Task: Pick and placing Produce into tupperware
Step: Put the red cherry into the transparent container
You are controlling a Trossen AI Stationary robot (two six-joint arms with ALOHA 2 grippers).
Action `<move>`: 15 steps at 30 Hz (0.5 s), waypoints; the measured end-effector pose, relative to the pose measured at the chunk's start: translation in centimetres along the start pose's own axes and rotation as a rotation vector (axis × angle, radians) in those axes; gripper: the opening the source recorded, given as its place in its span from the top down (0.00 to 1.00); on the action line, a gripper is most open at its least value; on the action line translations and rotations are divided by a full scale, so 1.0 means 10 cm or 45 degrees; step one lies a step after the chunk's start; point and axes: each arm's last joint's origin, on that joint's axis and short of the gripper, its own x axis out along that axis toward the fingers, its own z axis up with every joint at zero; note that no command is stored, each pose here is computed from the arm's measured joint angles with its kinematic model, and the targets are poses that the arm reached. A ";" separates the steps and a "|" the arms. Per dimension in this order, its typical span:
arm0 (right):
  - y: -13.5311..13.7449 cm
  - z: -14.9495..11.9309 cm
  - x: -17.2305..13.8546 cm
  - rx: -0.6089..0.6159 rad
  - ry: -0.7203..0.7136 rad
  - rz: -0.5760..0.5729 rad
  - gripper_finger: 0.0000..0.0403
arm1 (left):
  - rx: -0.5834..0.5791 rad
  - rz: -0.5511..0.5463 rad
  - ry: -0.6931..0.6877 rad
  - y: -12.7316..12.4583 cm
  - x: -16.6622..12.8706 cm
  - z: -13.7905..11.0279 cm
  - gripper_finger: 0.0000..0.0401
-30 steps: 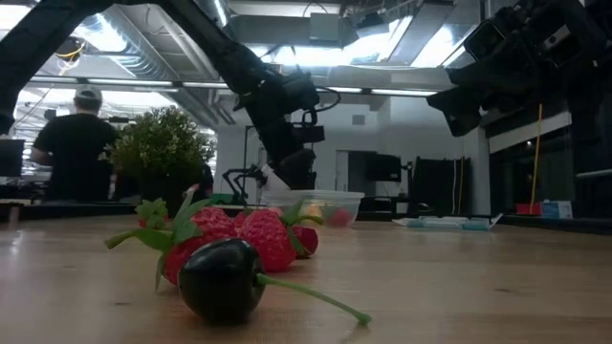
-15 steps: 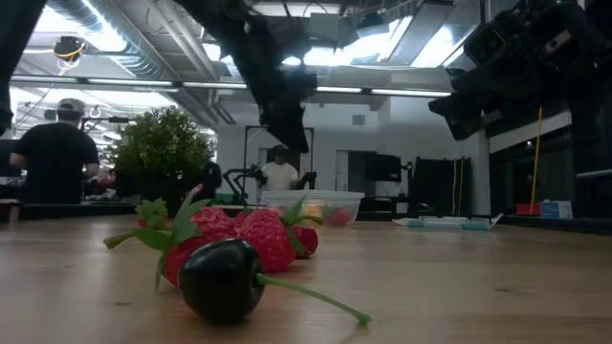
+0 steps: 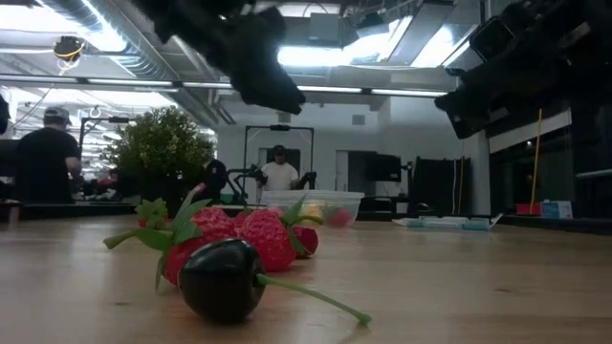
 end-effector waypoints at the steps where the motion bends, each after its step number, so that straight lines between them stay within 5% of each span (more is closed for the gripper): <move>1: 0.00 0.00 0.01 -0.001 -0.004 -0.033 0.49 | 0.008 -0.024 -0.041 -0.06 -0.03 -0.05 0.43; 7: 0.05 0.00 0.15 -0.009 0.005 -0.101 0.49 | -0.015 -0.135 -0.296 -0.33 -0.27 -0.34 0.42; 15: 0.19 0.20 0.53 -0.089 0.028 -0.050 0.49 | -0.080 -0.195 -0.395 -0.54 -0.47 -0.79 0.42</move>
